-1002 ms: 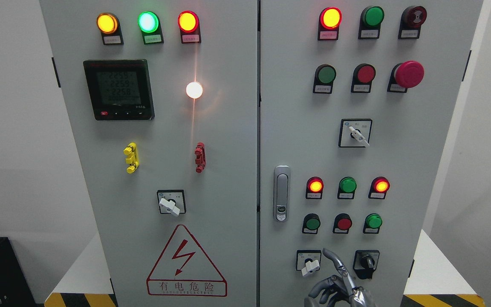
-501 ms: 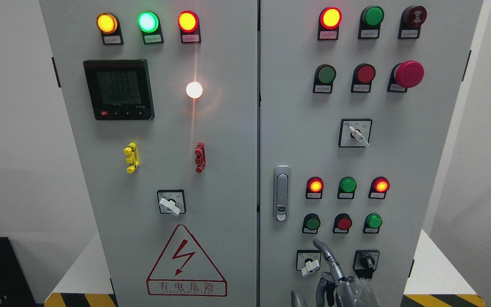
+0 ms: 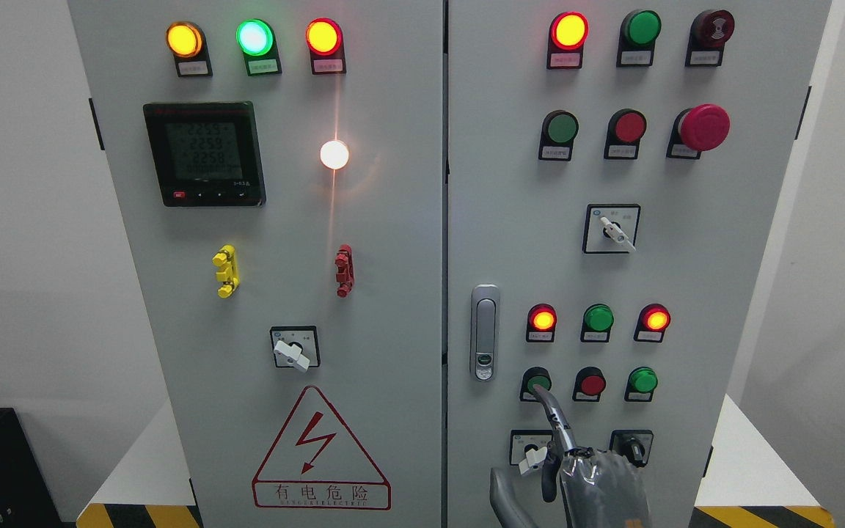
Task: Release door handle
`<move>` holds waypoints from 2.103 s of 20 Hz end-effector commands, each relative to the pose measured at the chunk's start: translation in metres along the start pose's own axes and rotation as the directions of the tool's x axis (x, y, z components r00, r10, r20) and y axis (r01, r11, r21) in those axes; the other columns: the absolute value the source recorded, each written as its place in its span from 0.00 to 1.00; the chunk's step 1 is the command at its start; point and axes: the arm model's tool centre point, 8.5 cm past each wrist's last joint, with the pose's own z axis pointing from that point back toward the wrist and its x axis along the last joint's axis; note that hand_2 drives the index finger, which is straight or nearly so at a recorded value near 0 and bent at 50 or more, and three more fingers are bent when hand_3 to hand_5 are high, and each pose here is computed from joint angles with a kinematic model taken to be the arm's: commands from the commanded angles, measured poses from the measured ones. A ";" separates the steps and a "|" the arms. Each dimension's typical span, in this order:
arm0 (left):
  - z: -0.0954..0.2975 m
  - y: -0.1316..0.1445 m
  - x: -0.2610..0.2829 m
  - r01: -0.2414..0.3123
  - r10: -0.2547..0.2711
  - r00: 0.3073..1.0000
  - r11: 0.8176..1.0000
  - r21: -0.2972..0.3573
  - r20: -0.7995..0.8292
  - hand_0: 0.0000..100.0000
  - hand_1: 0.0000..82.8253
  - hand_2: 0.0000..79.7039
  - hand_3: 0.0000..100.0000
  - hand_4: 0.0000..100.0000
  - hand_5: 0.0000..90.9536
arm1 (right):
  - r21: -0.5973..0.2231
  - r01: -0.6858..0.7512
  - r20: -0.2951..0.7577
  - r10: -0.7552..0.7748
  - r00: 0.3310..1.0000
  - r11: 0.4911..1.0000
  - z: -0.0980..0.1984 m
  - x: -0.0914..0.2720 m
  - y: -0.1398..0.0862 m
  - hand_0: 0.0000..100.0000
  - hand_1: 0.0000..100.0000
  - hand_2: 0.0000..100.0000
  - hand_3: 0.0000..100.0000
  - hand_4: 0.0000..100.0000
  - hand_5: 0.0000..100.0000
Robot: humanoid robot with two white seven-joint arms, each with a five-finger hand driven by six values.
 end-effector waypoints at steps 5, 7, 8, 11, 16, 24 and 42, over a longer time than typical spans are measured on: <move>-0.001 0.000 0.022 0.006 -0.006 0.999 1.000 0.000 0.033 0.12 0.67 0.00 0.00 0.00 0.00 | 0.038 -0.123 0.038 0.122 0.992 0.992 -0.008 0.011 0.022 0.50 0.29 0.00 0.95 1.00 1.00; -0.001 0.000 0.022 0.006 -0.006 0.999 1.000 0.000 0.034 0.12 0.67 0.00 0.00 0.00 0.00 | 0.040 -0.176 0.047 0.174 0.984 0.984 -0.007 0.010 0.025 0.50 0.29 0.00 0.95 1.00 1.00; -0.001 0.000 0.022 0.006 -0.006 0.999 1.000 0.000 0.034 0.12 0.67 0.00 0.00 0.00 0.00 | 0.044 -0.189 0.050 0.187 0.981 0.981 -0.007 0.011 0.026 0.50 0.29 0.00 0.95 1.00 1.00; -0.001 -0.001 0.022 0.006 -0.006 0.999 1.000 -0.002 0.034 0.12 0.67 0.00 0.00 0.00 0.00 | 0.053 -0.205 0.065 0.202 0.977 0.977 -0.006 0.015 0.031 0.50 0.29 0.00 0.95 1.00 1.00; -0.001 0.000 0.022 0.006 -0.006 0.999 1.000 0.000 0.033 0.12 0.67 0.00 0.00 0.00 0.00 | 0.024 -0.264 0.073 0.262 0.962 0.964 -0.019 0.016 0.035 0.50 0.29 0.00 0.94 1.00 1.00; -0.001 0.000 0.022 0.006 -0.006 0.999 1.000 0.000 0.033 0.12 0.67 0.00 0.00 0.00 0.00 | 0.025 -0.305 0.081 0.302 0.950 0.952 -0.030 0.019 0.044 0.50 0.28 0.00 0.95 1.00 1.00; -0.001 0.000 0.022 0.006 -0.006 0.999 1.000 0.000 0.034 0.12 0.67 0.00 0.00 0.00 0.00 | 0.025 -0.384 0.031 0.383 0.923 0.923 -0.042 0.011 0.046 0.49 0.28 0.00 0.97 1.00 1.00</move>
